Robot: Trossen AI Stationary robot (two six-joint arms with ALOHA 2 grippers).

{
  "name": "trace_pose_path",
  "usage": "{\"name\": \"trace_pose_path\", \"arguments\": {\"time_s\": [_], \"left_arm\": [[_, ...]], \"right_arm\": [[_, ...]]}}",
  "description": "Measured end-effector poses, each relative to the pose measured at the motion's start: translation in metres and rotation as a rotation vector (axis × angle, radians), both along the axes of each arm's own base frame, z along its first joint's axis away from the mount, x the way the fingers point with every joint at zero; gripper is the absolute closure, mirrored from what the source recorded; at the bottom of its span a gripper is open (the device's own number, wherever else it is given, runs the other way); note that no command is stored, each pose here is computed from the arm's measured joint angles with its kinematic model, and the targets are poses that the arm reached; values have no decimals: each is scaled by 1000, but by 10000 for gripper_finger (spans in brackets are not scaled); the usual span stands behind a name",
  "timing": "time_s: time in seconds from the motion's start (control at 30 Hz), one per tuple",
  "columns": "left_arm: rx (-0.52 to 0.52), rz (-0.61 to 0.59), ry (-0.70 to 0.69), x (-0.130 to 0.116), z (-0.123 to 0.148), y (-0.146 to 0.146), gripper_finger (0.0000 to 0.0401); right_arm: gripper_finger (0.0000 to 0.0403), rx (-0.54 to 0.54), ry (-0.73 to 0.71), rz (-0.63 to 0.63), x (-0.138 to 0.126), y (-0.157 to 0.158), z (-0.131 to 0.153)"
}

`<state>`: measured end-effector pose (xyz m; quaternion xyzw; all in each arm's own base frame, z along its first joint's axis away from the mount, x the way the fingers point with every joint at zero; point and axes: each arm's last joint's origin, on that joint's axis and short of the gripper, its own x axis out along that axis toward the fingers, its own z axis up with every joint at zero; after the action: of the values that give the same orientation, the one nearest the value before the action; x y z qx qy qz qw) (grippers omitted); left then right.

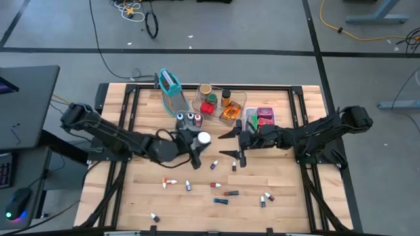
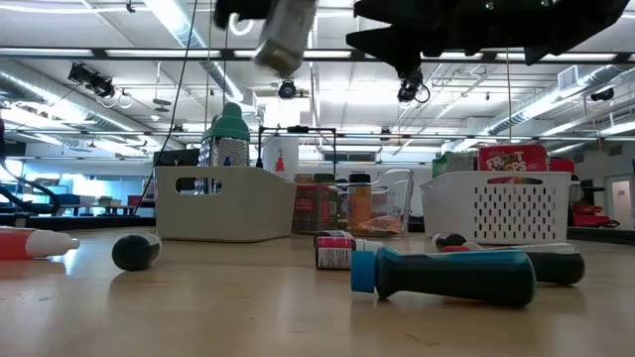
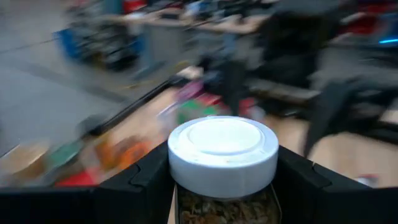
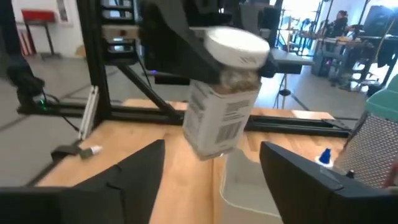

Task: Pick & Place Kitchen Items
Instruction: Put the white seasoning bottle into the transparent bin

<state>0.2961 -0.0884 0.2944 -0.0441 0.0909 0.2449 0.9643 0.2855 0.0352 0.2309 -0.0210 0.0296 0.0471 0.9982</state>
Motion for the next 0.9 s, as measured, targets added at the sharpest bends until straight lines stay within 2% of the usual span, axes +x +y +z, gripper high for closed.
{"name": "trace_pose_path", "arguments": {"time_s": [0.17, 0.23, 0.4, 0.6, 0.9], "left_arm": [[29, -199, -80, 14, 10, 11, 185], [43, -253, -97, 18, 11, 15, 185], [71, -295, -139, 26, 12, 25, 189], [103, -326, -133, 31, 10, 33, 183], [145, -343, -137, 31, 11, 33, 182]], "right_arm": [[90, 35, -113, 56, 1, -2, 14], [84, 43, -112, 60, 5, -4, 18], [88, 46, -55, 37, 13, -7, 26], [116, 33, -75, 27, 15, -9, 31], [197, -6, -72, 38, 15, -8, 31]]}}
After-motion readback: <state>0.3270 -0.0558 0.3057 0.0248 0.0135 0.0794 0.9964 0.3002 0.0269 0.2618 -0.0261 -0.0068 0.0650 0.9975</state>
